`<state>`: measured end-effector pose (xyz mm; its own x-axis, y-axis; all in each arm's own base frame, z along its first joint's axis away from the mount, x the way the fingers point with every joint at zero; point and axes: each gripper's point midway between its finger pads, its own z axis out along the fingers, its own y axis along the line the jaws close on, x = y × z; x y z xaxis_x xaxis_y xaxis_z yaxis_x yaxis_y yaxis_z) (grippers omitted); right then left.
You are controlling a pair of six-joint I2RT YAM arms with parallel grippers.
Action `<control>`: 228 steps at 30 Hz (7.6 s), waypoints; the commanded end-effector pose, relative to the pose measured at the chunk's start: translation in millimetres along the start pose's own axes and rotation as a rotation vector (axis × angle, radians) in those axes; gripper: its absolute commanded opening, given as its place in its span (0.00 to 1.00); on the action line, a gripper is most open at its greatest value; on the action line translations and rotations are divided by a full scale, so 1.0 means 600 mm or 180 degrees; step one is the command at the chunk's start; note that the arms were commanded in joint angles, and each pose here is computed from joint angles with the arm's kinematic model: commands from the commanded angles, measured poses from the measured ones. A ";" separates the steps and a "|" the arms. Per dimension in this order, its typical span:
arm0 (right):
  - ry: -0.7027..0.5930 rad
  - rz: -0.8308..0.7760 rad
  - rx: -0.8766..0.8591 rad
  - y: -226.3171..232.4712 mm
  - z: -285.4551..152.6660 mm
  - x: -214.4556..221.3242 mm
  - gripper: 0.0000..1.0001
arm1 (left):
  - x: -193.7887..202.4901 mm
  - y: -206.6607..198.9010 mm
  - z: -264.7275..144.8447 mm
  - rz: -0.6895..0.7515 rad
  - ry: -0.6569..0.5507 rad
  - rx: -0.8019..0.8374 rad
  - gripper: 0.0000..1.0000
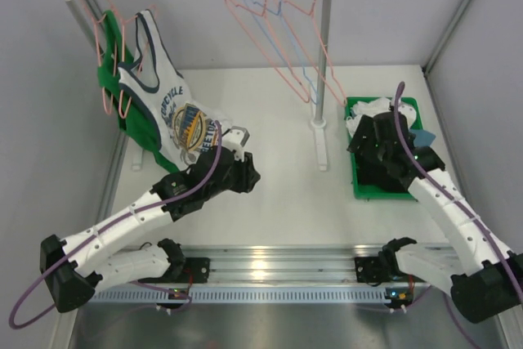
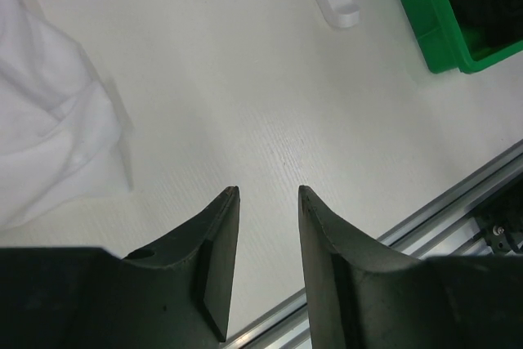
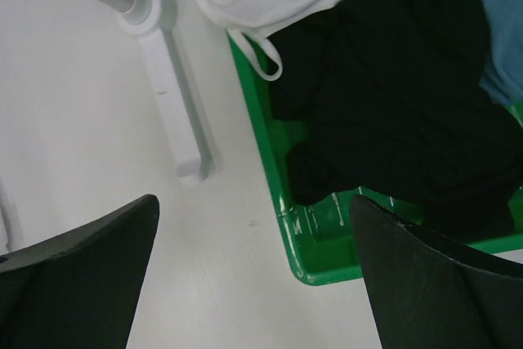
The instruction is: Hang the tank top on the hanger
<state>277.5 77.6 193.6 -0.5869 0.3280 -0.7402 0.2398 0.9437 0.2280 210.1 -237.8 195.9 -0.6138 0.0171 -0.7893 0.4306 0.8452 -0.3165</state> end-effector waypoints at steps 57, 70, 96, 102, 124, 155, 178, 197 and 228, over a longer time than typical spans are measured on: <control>-0.0551 0.0621 -0.0344 0.012 0.031 -0.248 0.00 | -0.045 -0.020 -0.032 0.0154 -0.0174 0.0141 0.40; -0.0975 0.0531 -0.0932 0.056 -0.187 -0.285 0.00 | -0.058 -0.024 -0.043 0.0152 -0.0276 0.0185 0.40; 0.0239 -0.0335 -0.1922 0.350 -0.217 0.043 0.00 | -0.071 -0.050 -0.099 -0.0035 -0.0699 0.0700 0.47; 0.0484 -0.0625 -0.1932 0.405 -0.145 0.089 0.00 | -0.047 -0.016 -0.076 -0.0049 -0.0510 0.0329 0.47; 0.0537 -0.0569 -0.1351 0.280 -0.070 0.144 0.46 | 0.087 0.001 0.031 -0.0281 0.0184 0.0238 0.45; 0.0979 -0.0612 -0.1116 0.173 -0.027 0.276 0.27 | 0.088 0.002 0.154 -0.0089 0.0526 -0.0193 0.37; 0.1235 -0.0769 -0.1162 0.171 -0.019 0.325 0.24 | 0.099 0.025 0.152 0.0045 0.0577 -0.0372 0.00; 0.1488 -0.1147 -0.1271 0.194 -0.010 0.393 0.25 | 0.048 0.013 0.095 0.0070 0.0375 -0.0283 0.00; 0.0362 -0.0980 -0.0911 0.184 -0.119 0.167 0.00 | -0.049 0.001 0.004 0.0080 -0.0179 -0.0198 0.00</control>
<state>182.6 237.4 146.3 -0.7587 -0.0167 -0.6513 -0.2054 0.9548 0.2148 225.2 -242.5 180.4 -0.6305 0.0510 -0.7745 0.3926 0.8817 -0.2616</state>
